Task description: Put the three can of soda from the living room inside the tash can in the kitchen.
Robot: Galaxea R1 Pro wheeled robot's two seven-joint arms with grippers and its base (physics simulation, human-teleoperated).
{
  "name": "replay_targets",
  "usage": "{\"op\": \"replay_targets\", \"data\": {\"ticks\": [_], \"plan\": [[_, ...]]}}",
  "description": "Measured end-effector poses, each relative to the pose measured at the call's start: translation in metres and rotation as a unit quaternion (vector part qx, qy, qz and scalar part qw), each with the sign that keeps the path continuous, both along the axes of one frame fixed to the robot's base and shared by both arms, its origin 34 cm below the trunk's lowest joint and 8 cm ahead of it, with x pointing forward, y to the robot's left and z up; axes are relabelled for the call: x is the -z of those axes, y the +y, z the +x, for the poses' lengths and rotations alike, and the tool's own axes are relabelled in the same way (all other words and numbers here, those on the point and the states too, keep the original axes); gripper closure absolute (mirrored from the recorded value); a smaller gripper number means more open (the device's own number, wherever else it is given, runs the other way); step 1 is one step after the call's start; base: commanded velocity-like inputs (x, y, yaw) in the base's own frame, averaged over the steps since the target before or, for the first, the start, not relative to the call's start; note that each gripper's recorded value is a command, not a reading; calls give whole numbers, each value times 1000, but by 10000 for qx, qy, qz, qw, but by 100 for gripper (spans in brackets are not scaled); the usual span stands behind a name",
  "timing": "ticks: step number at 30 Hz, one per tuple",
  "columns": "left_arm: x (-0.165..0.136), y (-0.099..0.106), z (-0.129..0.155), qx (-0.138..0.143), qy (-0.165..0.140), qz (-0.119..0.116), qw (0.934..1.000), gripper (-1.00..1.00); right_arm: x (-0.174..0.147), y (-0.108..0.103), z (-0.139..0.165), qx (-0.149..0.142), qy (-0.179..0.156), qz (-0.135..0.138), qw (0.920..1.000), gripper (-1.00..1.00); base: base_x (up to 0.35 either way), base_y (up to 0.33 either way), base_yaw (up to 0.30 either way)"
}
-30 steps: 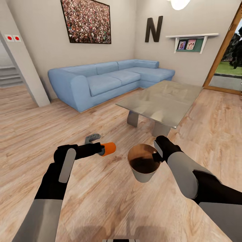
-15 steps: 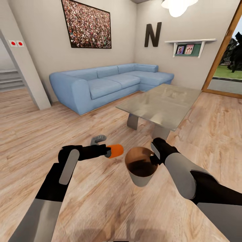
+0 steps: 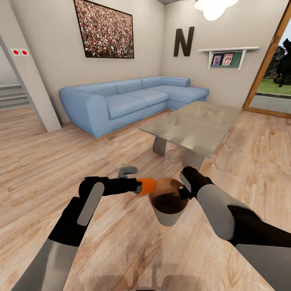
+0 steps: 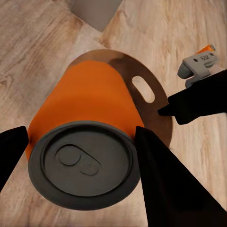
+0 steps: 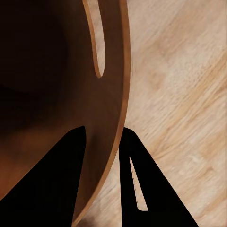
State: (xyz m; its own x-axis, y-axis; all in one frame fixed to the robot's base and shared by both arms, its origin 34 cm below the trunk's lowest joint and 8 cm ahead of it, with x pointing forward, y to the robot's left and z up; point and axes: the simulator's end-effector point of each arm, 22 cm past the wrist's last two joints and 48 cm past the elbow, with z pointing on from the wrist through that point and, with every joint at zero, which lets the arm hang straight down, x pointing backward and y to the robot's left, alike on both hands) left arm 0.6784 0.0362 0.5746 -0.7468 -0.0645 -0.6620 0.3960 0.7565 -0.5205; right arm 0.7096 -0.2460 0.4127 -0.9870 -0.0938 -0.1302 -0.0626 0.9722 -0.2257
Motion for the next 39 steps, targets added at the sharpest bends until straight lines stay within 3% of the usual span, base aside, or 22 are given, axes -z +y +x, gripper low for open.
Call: {"op": "replay_targets", "data": {"ticks": [16, 21, 29, 33, 39], "plan": [[-19, -14, -5, 156, -250, -35, 9996, 100, -1, 4, 0, -89, -1, -66, 9999, 100, 0, 0, 0], [-18, -14, -5, 156, -226, -32, 9996, 100, 0, 19, 0, -132, -2, 54, 9999, 100, 0, 0, 0], [-16, -14, -5, 153, -203, -26, 9997, 100, -2, 33, 0, -294, -4, 13, 9996, 100, 0, 0, 0], [-15, -13, -5, 151, -199, -17, 9997, 100, 0, 41, -2, -254, 5, 161, 9995, 100, 0, 0, 0], [-15, -13, -5, 155, -199, -17, 9997, 100, 3, 37, -6, -360, 92, -7, 9993, 100, 0, 0, 0]]}}
